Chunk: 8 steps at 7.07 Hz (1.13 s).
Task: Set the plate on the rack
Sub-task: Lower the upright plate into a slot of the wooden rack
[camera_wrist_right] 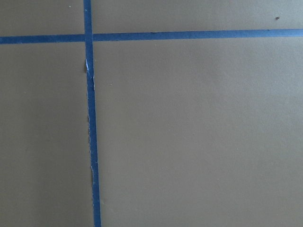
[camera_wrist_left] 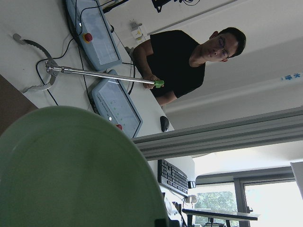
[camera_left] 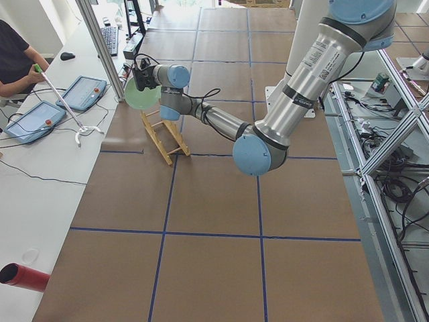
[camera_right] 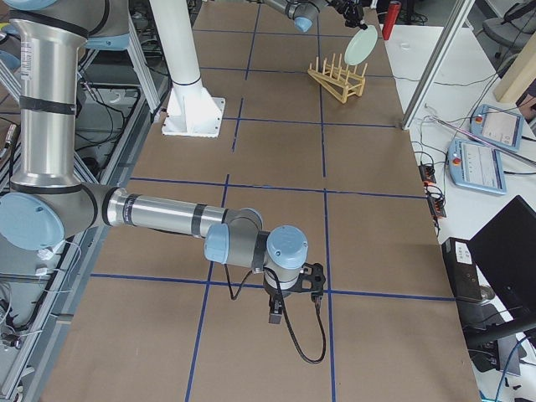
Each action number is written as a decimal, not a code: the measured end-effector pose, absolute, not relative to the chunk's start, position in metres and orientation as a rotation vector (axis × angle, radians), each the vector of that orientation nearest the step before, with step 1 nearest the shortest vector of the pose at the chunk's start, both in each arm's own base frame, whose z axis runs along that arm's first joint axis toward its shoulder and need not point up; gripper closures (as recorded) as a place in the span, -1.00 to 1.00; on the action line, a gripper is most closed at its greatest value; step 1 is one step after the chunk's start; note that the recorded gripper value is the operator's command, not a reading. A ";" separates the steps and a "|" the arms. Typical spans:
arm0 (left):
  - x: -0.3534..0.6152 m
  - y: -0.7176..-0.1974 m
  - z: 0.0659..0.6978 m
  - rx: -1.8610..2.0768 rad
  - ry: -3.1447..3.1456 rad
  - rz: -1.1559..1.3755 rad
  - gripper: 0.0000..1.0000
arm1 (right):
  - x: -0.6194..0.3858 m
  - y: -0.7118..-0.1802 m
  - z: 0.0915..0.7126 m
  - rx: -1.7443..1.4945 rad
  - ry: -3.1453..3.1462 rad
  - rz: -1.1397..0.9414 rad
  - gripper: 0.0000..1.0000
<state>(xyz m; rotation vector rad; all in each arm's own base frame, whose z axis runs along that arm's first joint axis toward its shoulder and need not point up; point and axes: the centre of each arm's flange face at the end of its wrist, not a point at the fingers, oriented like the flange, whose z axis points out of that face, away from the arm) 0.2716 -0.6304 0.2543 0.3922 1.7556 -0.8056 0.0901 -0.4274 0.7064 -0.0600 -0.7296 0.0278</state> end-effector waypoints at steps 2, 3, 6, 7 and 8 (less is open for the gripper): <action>0.284 -0.632 0.265 0.373 1.734 -0.806 1.00 | 0.090 -0.427 0.707 -0.060 -0.730 0.028 -1.00; 0.291 -0.633 0.271 0.370 1.719 -0.802 1.00 | 0.090 -0.427 0.706 -0.060 -0.730 0.028 -1.00; 0.314 -0.628 0.280 0.360 1.700 -0.787 1.00 | 0.090 -0.428 0.706 -0.059 -0.730 0.028 -1.00; 0.322 -0.626 0.281 0.360 1.697 -0.792 1.00 | 0.090 -0.427 0.706 -0.059 -0.730 0.028 -1.00; 0.327 -0.624 0.283 0.360 1.695 -0.795 1.00 | 0.090 -0.428 0.706 -0.059 -0.730 0.028 -1.00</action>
